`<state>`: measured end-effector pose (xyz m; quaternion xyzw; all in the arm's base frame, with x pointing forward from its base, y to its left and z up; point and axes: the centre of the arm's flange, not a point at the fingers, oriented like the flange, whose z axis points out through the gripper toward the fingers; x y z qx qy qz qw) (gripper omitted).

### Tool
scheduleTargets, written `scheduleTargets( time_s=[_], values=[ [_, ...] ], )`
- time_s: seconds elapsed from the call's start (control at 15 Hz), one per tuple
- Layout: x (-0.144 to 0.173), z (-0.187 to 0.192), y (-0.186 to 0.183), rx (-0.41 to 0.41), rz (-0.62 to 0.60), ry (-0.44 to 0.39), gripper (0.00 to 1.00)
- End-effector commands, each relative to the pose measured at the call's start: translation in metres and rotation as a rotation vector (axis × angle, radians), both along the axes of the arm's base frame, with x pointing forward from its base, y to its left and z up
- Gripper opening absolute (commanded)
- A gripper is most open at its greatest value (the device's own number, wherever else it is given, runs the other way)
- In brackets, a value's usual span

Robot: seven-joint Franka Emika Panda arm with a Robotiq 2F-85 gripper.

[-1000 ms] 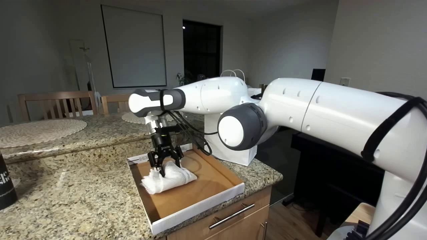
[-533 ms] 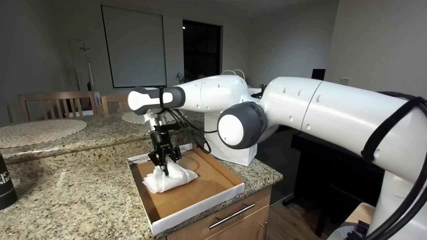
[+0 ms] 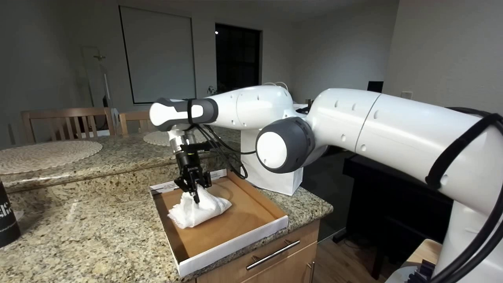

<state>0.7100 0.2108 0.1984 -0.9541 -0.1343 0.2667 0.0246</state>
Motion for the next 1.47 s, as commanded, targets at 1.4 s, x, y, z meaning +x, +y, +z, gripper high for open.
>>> scheduleTargets(
  time_s=[1.4],
  values=[
    [-0.049, 0.373, -0.081, 0.24, -0.352, -0.575, 0.09]
  ],
)
